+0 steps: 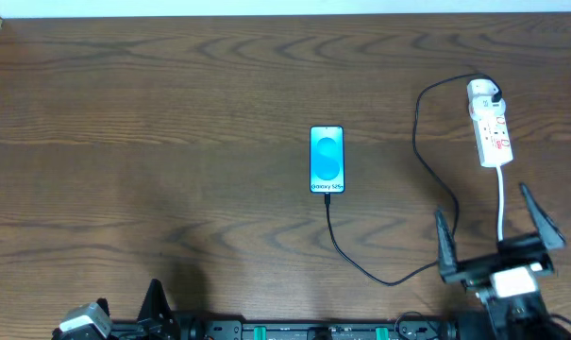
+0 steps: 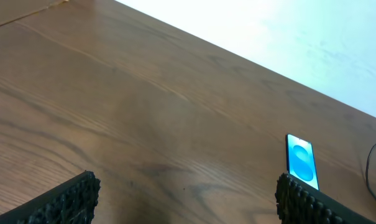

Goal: Plug charger to phone and switch on socket

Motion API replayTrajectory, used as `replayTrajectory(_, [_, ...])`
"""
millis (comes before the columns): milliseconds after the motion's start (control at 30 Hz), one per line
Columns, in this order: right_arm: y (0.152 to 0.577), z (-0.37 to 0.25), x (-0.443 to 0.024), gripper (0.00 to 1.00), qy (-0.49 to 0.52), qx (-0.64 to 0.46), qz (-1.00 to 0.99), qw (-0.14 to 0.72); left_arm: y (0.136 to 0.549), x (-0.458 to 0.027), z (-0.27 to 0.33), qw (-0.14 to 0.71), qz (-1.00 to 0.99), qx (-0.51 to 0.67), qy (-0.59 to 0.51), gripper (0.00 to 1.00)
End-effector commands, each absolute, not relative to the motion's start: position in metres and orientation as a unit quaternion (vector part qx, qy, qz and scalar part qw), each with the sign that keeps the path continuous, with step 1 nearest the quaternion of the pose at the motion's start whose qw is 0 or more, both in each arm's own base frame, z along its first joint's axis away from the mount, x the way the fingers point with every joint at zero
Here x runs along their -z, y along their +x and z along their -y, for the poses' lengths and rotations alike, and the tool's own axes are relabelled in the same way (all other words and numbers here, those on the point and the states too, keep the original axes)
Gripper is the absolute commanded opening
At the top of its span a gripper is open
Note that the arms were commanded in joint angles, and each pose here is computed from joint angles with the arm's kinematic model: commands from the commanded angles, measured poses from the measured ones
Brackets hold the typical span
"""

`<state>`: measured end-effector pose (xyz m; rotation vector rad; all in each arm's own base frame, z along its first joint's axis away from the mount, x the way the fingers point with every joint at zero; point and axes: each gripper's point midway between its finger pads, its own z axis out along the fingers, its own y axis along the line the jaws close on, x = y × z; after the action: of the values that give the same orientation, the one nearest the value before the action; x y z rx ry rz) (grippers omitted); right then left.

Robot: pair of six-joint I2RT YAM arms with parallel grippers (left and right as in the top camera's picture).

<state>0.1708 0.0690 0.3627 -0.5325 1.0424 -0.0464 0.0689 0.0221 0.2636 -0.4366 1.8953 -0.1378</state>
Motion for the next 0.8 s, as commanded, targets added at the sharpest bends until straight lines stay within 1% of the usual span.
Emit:
replayTrajectory(0, [0.184,-0.066,-0.339,0.99,-0.241,0.013,-0.520,0.819,0.067,-0.265,-0.024,0.565,-0.799,0.058,-0.194,0.91])
replayTrajectory(200, [0.205,-0.067,-0.291,0.99,-0.242,0.000,-0.566,0.788,0.067,-0.265,-0.024,0.565,-0.799,0.058,-0.194,0.91])
replayTrajectory(233, [0.208,-0.067,-0.284,0.99,-0.242,-0.002,-0.572,0.784,0.067,-0.265,-0.024,0.565,-0.799,0.058,-0.194,0.93])
replayTrajectory(300, [0.215,-0.067,-0.264,0.99,-0.242,-0.007,-0.589,0.771,0.067,-0.265,-0.024,0.565,-0.799,0.058,-0.194,0.91])
replayTrajectory(500, [0.228,-0.067,-0.217,0.99,-0.242,-0.018,-0.627,0.740,0.067,-0.265,-0.024,0.565,-0.799,0.058,-0.194,0.91])
replayTrajectory(633, [0.231,-0.067,-0.199,0.99,-0.242,-0.022,-0.640,0.728,0.067,-0.265,-0.024,0.565,-0.799,0.058,-0.194,0.91])
replayTrajectory(767, [0.232,-0.067,-0.198,0.99,-0.241,-0.021,-0.643,0.727,0.067,-0.265,-0.024,0.565,-0.799,0.058,-0.194,0.91])
